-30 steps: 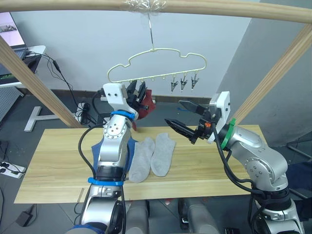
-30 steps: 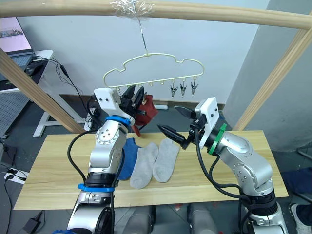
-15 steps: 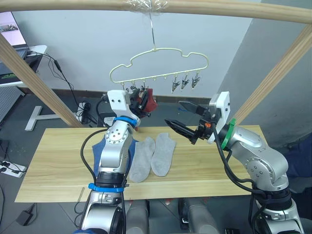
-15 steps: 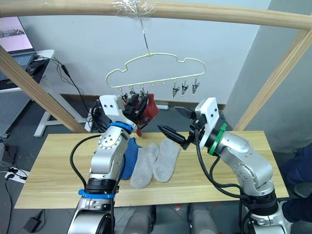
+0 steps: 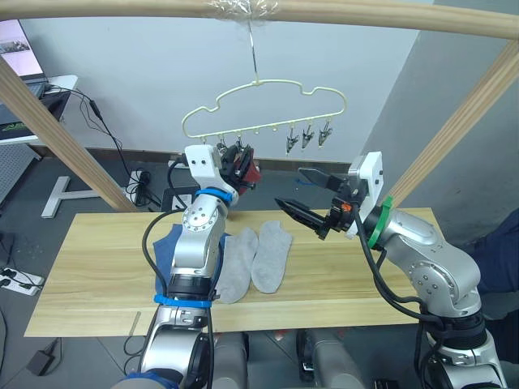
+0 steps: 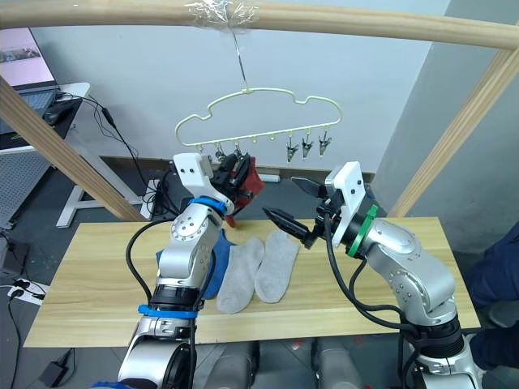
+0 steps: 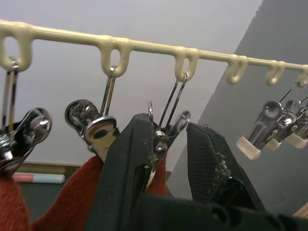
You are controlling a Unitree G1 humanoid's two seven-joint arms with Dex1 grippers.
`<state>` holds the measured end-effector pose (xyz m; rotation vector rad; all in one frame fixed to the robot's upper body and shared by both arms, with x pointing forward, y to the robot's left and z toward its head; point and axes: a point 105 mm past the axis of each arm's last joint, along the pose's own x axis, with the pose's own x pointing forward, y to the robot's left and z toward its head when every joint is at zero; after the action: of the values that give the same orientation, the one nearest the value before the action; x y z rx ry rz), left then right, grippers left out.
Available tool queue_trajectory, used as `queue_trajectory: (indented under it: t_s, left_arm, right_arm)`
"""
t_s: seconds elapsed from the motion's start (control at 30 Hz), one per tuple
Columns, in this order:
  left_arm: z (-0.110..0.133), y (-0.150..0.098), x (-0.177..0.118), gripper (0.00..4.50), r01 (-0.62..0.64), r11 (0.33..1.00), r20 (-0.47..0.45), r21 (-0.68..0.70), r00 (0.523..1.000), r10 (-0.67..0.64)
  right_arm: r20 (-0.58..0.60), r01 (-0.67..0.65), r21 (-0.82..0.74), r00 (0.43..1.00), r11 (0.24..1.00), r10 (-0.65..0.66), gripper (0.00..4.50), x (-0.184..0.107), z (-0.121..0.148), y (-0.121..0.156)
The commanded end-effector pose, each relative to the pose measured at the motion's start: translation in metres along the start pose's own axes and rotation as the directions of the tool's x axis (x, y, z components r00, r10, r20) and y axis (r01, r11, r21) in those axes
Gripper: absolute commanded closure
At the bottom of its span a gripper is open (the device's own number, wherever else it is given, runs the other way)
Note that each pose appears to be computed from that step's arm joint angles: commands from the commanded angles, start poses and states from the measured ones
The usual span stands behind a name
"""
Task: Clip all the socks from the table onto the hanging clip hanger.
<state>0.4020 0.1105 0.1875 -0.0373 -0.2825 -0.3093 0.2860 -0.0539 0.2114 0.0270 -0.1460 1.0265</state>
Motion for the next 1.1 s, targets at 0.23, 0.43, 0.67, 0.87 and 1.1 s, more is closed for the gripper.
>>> queue_trajectory:
  t_s: [0.23, 0.43, 0.67, 0.87, 1.1]
  left_arm:
    - [0.015, 0.004, 0.009, 3.07, 0.008, 0.999, 0.062, 0.037, 0.998, -0.011]
    - [0.015, 0.004, 0.011, 3.07, 0.014, 0.996, 0.062, 0.087, 0.998, -0.019]
    - [0.017, 0.004, 0.011, 3.07, 0.02, 0.993, 0.072, 0.115, 0.997, -0.028]
    - [0.017, -0.001, 0.011, 3.07, 0.034, 0.99, 0.072, 0.14, 0.996, -0.045]
    - [0.015, -0.007, 0.013, 3.07, 0.066, 0.981, 0.062, 0.18, 0.995, -0.078]
  right_arm:
    - [0.043, -0.017, -0.021, 0.999, 1.0, 0.018, 0.0, -0.001, 0.013, 0.008]
    - [0.043, -0.018, -0.019, 0.999, 1.0, 0.019, 0.0, -0.001, 0.013, 0.008]
    - [0.041, -0.018, -0.019, 0.999, 1.0, 0.019, 0.0, -0.001, 0.013, 0.007]
    - [0.041, -0.018, -0.017, 0.999, 1.0, 0.019, 0.0, -0.001, 0.013, 0.007]
    - [0.039, -0.015, -0.016, 0.999, 1.0, 0.015, 0.0, -0.002, 0.012, 0.007]
